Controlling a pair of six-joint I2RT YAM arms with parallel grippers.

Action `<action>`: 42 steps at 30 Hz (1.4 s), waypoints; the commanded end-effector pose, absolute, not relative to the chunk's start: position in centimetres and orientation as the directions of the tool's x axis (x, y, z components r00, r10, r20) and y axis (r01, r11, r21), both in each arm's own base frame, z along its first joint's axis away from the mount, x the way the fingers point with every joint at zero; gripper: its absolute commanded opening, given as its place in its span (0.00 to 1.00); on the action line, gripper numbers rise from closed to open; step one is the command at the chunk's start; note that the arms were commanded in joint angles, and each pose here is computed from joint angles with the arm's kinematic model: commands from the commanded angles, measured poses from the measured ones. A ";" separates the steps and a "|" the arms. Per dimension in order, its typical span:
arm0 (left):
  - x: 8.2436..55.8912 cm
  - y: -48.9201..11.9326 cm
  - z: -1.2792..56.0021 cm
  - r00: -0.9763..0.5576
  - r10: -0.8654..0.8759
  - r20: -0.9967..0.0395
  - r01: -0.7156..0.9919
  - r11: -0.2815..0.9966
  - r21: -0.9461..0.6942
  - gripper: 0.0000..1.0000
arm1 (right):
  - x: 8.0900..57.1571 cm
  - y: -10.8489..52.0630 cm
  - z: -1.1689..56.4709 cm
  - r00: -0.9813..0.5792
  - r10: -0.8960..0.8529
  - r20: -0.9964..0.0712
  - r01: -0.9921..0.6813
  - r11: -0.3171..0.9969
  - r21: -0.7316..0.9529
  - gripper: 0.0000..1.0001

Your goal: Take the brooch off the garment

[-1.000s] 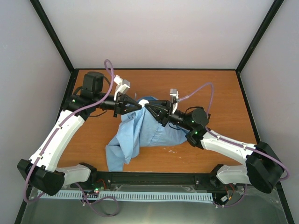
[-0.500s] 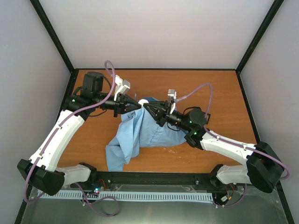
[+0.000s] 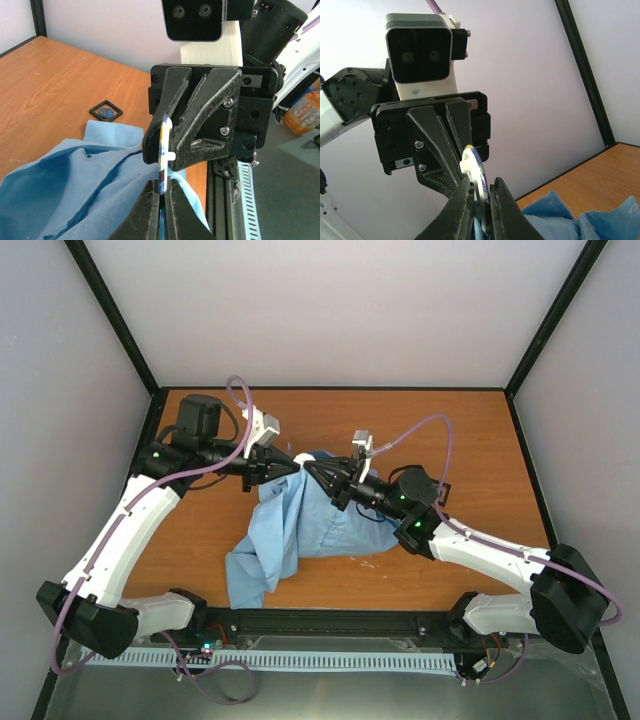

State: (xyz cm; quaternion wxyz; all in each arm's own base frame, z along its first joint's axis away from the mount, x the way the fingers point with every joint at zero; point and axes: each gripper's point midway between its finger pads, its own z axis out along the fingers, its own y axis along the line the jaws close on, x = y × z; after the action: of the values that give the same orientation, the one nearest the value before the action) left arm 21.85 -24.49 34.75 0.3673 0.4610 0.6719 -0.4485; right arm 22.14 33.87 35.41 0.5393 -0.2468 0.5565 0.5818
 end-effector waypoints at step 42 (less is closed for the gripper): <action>22.8 -27.2 35.4 -0.091 0.427 -0.900 0.978 0.207 -0.001 0.01 | 19.9 31.2 38.6 -0.129 0.140 -0.982 -0.918 0.357 0.172 0.49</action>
State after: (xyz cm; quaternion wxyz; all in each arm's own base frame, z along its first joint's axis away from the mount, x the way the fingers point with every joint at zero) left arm 22.07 -26.32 34.36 0.3736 0.5148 0.6800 -0.3646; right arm 22.85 31.79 35.05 0.5425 -0.2949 0.6586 0.4301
